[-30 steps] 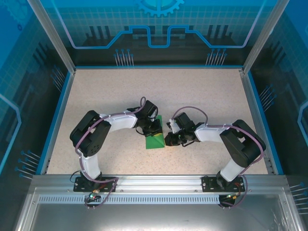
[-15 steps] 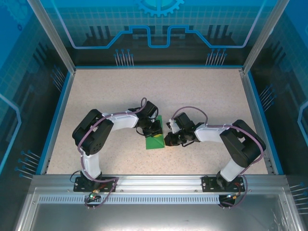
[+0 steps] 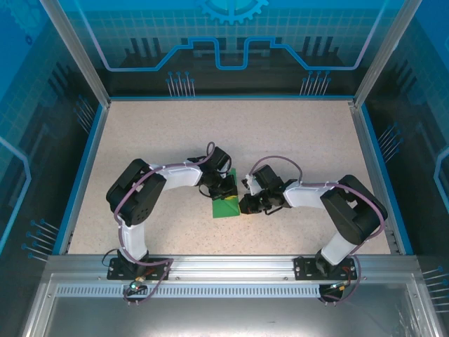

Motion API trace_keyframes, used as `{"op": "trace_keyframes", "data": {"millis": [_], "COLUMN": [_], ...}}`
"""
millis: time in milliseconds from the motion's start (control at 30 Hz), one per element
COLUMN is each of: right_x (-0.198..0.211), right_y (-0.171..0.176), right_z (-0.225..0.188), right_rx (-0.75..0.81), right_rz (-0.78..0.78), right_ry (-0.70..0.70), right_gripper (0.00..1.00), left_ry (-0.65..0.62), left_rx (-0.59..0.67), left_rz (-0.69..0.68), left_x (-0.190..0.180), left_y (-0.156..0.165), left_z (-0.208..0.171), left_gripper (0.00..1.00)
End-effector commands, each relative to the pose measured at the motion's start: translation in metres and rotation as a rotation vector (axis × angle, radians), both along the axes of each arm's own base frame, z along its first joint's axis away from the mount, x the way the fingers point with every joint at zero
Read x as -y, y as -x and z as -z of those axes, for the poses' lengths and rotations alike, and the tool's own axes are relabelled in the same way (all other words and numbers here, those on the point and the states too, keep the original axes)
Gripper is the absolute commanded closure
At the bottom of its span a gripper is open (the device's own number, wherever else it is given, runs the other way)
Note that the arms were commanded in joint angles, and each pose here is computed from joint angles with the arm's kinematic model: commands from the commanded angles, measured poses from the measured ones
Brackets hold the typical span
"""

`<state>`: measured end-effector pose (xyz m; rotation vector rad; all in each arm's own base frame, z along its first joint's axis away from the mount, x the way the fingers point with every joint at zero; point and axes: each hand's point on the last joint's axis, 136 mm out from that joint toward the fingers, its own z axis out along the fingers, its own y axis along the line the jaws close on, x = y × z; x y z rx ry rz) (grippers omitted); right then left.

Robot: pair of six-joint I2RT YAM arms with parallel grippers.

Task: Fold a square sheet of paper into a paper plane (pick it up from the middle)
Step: Fold the triangle a second time at the center of the table.

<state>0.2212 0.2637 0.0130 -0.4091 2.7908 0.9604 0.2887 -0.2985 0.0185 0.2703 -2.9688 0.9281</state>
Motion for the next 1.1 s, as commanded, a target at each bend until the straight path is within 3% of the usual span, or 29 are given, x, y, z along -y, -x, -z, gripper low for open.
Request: {"op": "trace_keyframes", "data": {"millis": [0, 400, 1067], "right_x": [0.006, -0.005, -0.011], "right_y": [0.004, -0.005, 0.003], "right_z": [-0.006, -0.033, -0.001], "right_rx": [0.012, 0.062, 0.007], "right_rz": [-0.009, 0.015, -0.009], "right_ry": [0.009, -0.09, -0.055], "right_gripper": [0.93, 0.93, 0.94], "left_ry": [0.018, 0.016, 0.011], "left_rx": [0.004, 0.001, -0.001], "left_rz": [0.026, 0.037, 0.045], "left_x": [0.004, 0.004, 0.005], "left_y": [-0.004, -0.004, -0.004], "left_z": [-0.001, 0.0, 0.003], "left_gripper": [0.92, 0.92, 0.92]}}
